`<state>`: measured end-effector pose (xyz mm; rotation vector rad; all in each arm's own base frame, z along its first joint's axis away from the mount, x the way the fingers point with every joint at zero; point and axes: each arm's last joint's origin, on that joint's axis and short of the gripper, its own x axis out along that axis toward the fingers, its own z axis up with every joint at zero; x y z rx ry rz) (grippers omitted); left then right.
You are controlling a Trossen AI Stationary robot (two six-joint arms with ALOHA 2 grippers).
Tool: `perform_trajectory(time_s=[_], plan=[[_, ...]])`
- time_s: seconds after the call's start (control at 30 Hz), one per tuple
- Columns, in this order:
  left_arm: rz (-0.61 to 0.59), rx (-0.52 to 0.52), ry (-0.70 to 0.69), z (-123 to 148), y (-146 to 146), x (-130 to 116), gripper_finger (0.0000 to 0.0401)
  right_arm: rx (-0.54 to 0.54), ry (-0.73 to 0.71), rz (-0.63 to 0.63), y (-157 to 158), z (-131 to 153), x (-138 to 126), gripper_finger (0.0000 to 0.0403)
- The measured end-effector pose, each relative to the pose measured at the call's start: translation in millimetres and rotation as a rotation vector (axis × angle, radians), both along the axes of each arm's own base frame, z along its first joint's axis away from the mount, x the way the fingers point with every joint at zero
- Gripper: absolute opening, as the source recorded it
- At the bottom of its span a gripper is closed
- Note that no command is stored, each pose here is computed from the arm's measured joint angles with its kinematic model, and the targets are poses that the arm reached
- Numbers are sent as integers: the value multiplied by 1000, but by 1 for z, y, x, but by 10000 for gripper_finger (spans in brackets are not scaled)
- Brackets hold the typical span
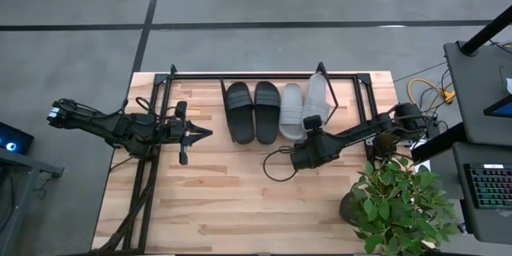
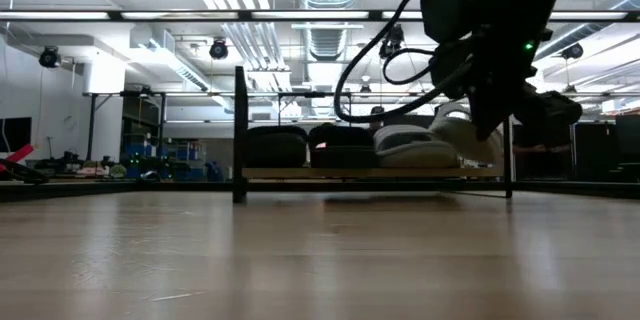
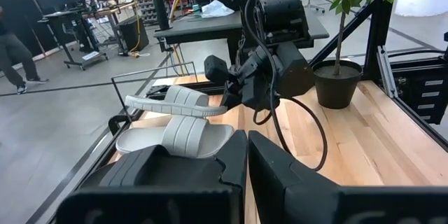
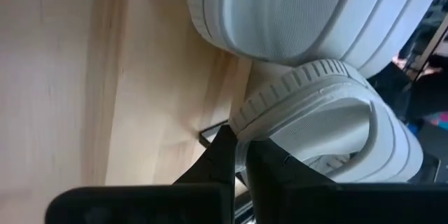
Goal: Pick and place slides into the shelf
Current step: Adjust the gray slides from the shelf
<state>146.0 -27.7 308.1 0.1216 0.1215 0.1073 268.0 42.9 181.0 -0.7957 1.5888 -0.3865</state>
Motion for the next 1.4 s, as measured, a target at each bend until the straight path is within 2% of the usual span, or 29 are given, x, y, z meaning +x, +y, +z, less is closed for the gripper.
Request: perform_trajectory(time_s=[0.33,0.73,0.9,1.13,1.4], plan=[[0,0,1,0,0,0,0,12,-34,93,1,-2,11,11],[0,1,9,-1,0,0,0,-16,-50,14,-1,0,5,15],[0,1,9,-1,0,0,0,-66,-52,-44,-3,3,-1,42],[0,1,8,-1,0,0,0,-68,-85,-96,-3,5,-1,97],[1,1,8,-1,0,0,0,-92,-106,-203,-3,21,-5,137]])
